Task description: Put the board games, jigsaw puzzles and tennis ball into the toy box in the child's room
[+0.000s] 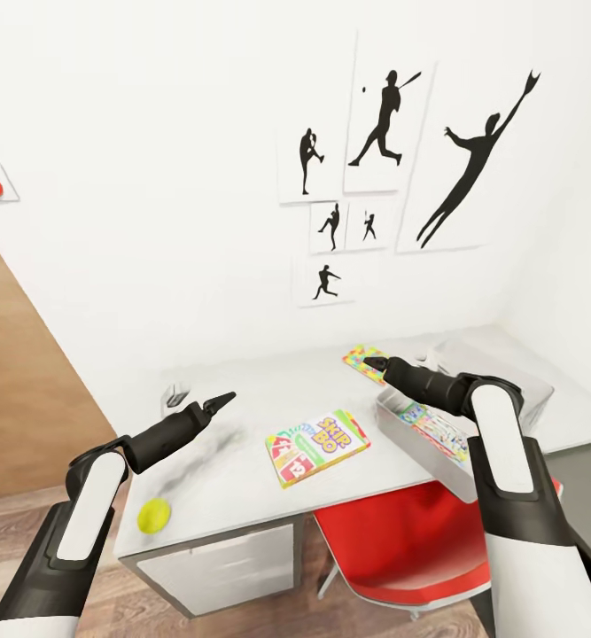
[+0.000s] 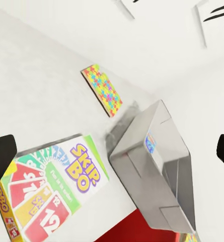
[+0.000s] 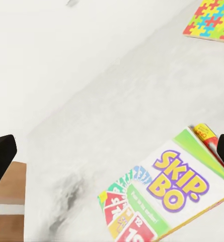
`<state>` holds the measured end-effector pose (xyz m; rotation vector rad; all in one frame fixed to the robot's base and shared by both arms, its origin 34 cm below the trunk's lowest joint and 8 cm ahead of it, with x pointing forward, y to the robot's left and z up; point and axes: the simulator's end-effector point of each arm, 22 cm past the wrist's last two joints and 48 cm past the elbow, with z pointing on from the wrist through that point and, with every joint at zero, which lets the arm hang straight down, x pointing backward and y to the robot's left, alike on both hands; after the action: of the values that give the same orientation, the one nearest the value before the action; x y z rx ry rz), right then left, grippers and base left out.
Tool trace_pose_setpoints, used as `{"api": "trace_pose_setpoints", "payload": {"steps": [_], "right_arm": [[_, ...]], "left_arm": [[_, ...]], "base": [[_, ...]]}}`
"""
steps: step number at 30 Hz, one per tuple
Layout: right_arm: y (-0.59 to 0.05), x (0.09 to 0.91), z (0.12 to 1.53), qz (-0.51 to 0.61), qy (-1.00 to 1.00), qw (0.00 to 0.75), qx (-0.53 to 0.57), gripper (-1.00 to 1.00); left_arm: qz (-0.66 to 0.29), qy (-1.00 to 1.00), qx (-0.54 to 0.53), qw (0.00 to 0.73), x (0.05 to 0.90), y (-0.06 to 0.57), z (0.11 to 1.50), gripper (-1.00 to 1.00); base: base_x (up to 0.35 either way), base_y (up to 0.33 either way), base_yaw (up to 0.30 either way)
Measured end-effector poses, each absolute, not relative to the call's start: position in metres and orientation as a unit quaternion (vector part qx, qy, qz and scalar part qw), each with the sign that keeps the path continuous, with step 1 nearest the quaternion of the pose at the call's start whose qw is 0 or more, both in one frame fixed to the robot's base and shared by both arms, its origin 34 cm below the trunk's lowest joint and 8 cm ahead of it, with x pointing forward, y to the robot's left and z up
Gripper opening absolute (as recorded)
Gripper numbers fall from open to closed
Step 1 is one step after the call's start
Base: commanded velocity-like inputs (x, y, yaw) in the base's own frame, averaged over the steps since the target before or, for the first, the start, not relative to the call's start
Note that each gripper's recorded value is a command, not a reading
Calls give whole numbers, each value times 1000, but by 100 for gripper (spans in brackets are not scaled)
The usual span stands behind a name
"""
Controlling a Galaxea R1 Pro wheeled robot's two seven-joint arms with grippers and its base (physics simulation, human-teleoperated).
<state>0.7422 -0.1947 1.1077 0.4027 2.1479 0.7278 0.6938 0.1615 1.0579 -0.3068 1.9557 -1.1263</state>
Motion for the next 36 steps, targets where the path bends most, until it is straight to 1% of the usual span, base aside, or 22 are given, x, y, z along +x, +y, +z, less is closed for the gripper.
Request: {"api": "trace_pose_setpoints", "payload": {"steps": [18,27,36], "right_arm": [[-132,726,1060,250,903,340,81,100],[-114,721,1044,241,915,318,58,100],[-96,717,1018,230,931,282,38,100]], "left_arm": [[-448,780,-124,419,694,162,1058,100],[-448,780,-123,419,694,162,1057,100],[-448,780,-124,419,694,163,1057,100]], "base": [[0,0,9],[0,0,1],[0,0,0]]}}
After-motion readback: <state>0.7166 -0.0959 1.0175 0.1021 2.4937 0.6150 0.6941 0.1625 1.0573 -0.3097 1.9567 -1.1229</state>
